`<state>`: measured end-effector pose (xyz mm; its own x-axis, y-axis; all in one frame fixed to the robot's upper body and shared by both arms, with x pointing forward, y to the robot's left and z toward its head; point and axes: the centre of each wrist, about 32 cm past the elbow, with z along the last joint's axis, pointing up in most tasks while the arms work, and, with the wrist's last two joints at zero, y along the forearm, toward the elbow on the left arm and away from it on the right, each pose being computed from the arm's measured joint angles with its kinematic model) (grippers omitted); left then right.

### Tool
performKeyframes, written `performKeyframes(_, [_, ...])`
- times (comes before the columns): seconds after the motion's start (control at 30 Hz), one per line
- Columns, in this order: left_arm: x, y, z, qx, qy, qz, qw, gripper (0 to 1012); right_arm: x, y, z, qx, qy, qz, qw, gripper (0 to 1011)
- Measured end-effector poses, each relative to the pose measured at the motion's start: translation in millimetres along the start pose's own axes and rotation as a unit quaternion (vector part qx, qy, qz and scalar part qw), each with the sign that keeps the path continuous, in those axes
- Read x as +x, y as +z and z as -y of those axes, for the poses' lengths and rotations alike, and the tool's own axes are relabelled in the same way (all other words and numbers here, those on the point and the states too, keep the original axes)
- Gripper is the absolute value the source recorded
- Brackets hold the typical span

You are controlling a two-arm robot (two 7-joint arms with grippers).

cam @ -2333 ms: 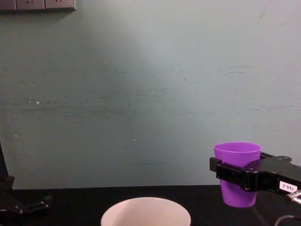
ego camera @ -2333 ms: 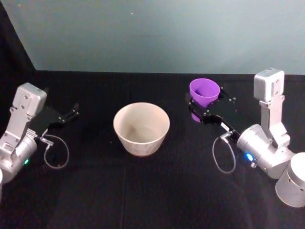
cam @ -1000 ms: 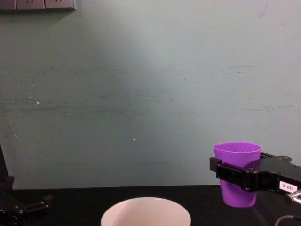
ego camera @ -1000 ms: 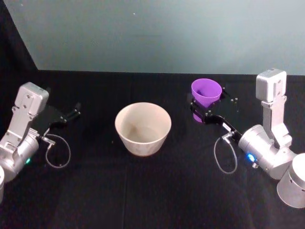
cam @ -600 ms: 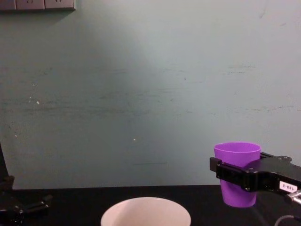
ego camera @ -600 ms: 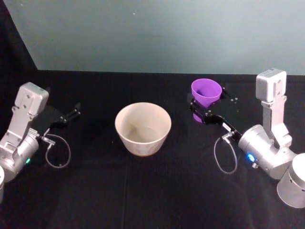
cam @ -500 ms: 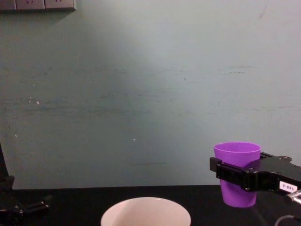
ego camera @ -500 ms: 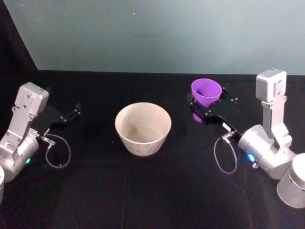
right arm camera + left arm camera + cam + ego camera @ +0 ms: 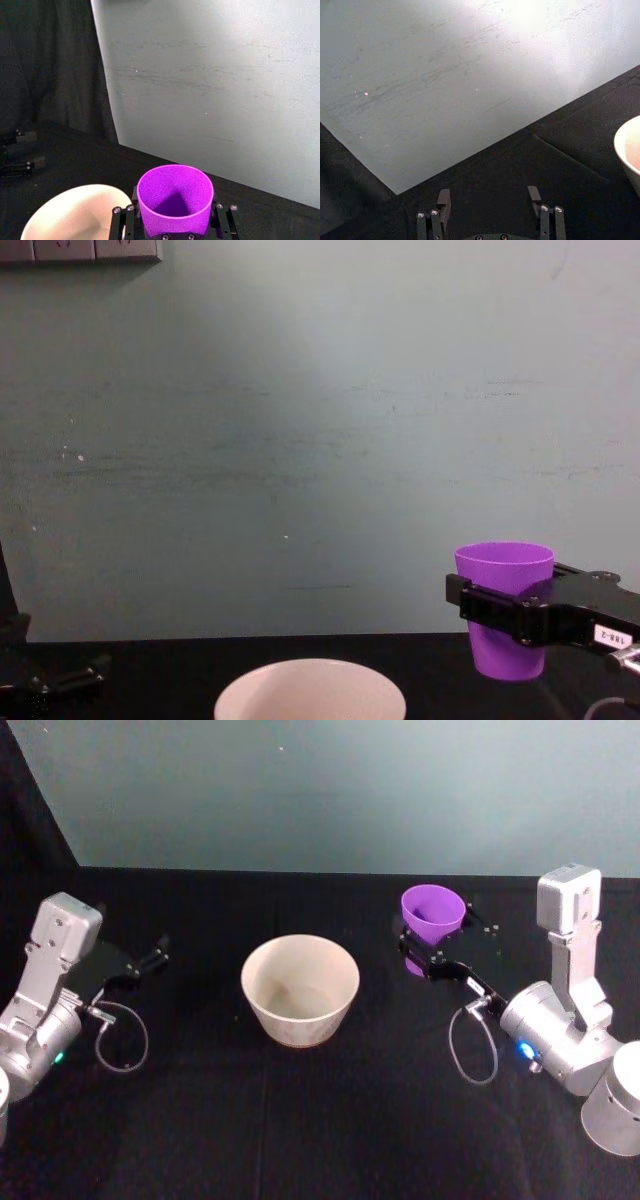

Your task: Pick up the cup and pour the mung beans from the cup into the bowl.

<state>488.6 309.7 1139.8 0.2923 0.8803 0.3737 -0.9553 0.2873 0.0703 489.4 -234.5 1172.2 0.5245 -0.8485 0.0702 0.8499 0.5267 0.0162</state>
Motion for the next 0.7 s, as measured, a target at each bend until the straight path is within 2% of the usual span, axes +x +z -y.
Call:
performKeyframes(0.13, [0.0, 0.0, 0.0, 0.0, 0.0, 0.0, 1.0, 1000, -0.7, 0.3, -0.3, 0.0, 0.002, 0.009, 1.0, 734])
performKeyframes(0.23, [0.0, 0.0, 0.0, 0.0, 0.0, 0.0, 1.0, 1000, -3.0, 3.2, -1.7, -0.002, 0.009, 0.043, 0.999, 734])
performKeyframes(0.27, [0.0, 0.0, 0.0, 0.0, 0.0, 0.0, 1.0, 1000, -5.0, 6.0, -2.9, -0.003, 0.012, 0.07, 0.9974, 734])
performKeyframes(0.37, [0.0, 0.0, 0.0, 0.0, 0.0, 0.0, 1.0, 1000, -8.2, 10.9, -5.1, -0.006, 0.018, 0.112, 0.9935, 734])
performKeyframes(0.4, [0.0, 0.0, 0.0, 0.0, 0.0, 0.0, 1.0, 1000, -9.9, 14.2, -6.6, -0.007, 0.021, 0.137, 0.9904, 734])
performKeyframes(0.53, [0.0, 0.0, 0.0, 0.0, 0.0, 0.0, 1.0, 1000, -13.1, 21.8, -11.3, -0.01, 0.031, 0.192, 0.9809, 734])
performKeyframes(0.57, [0.0, 0.0, 0.0, 0.0, 0.0, 0.0, 1.0, 1000, -14.4, 25.4, -13.5, -0.013, 0.037, 0.22, 0.9747, 734])
performKeyframes(0.6, [0.0, 0.0, 0.0, 0.0, 0.0, 0.0, 1.0, 1000, -14.4, 25.4, -13.5, -0.013, 0.037, 0.22, 0.9747, 734])
performKeyframes(0.63, [0.0, 0.0, 0.0, 0.0, 0.0, 0.0, 1.0, 1000, -15.8, 28.6, -15.4, -0.016, 0.042, 0.244, 0.9687, 734])
performKeyframes(0.67, [0.0, 0.0, 0.0, 0.0, 0.0, 0.0, 1.0, 1000, -16.5, 30.4, -16.5, -0.018, 0.045, 0.256, 0.9654, 734])
performKeyframes(0.7, [0.0, 0.0, 0.0, 0.0, 0.0, 0.0, 1.0, 1000, -18.4, 34.1, -18.9, -0.022, 0.05, 0.282, 0.9579, 734])
